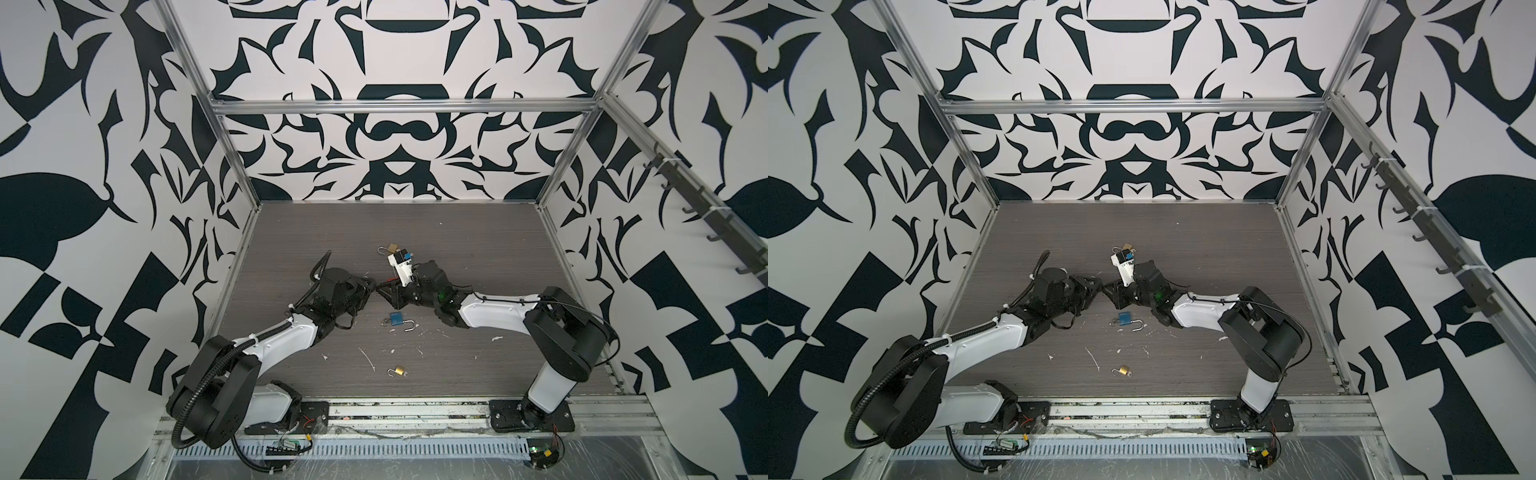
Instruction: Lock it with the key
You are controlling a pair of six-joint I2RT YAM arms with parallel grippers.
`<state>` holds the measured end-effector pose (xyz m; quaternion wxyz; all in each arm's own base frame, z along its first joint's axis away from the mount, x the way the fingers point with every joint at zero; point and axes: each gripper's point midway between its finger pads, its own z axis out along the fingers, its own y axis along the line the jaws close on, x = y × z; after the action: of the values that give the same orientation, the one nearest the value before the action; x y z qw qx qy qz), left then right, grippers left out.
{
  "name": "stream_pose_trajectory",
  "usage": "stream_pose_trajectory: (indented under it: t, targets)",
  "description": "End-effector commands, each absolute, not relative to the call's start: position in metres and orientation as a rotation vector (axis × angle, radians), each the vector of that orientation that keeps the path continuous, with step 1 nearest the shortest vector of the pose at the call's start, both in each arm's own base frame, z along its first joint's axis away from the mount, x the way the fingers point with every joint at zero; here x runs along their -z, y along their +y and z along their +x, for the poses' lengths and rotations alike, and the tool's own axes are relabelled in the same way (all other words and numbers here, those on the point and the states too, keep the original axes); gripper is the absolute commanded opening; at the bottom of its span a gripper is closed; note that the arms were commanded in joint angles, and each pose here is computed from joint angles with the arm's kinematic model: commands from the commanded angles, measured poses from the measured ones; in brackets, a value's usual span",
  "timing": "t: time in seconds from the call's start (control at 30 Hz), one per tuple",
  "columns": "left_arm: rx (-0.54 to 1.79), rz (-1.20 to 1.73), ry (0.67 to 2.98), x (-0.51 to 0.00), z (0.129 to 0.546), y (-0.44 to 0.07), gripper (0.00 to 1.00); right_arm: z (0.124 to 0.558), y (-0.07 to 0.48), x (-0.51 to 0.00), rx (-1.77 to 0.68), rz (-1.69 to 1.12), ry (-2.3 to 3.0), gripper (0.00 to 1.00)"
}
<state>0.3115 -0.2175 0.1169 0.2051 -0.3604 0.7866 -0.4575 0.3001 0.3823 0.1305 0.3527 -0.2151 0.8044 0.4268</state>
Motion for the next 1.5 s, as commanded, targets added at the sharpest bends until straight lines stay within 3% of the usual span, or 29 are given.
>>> stream_pose_trajectory:
  t: [0.0, 0.37, 0.67, 0.87, 1.2, 1.47]
  targets:
    - [1.319, -0.98, 2.15, -0.132, 0.314, -0.219, 0.0, 0.302, 0.394, -0.148, -1.157, -0.562, 2.034, 0.21]
    - [1.321, -0.983, 2.153, -0.13, 0.315, -0.22, 0.0, 0.301, 0.395, -0.147, -1.161, -0.562, 2.036, 0.13]
    - [1.318, -0.984, 2.143, -0.131, 0.316, -0.219, 0.0, 0.299, 0.394, -0.149, -1.17, -0.566, 2.035, 0.0]
    - [1.299, -0.993, 2.105, -0.139, 0.326, -0.21, 0.0, 0.289, 0.391, -0.145, -1.182, -0.605, 2.035, 0.0]
    - [1.139, -1.087, 1.948, -0.164, 0.364, -0.134, 0.0, 0.267, 0.366, -0.133, -1.165, -0.59, 2.076, 0.0]
    - [0.815, -0.626, 2.282, -0.186, 0.353, -0.143, 0.0, 0.286, 0.308, -0.146, -0.883, -0.359, 2.176, 0.0]
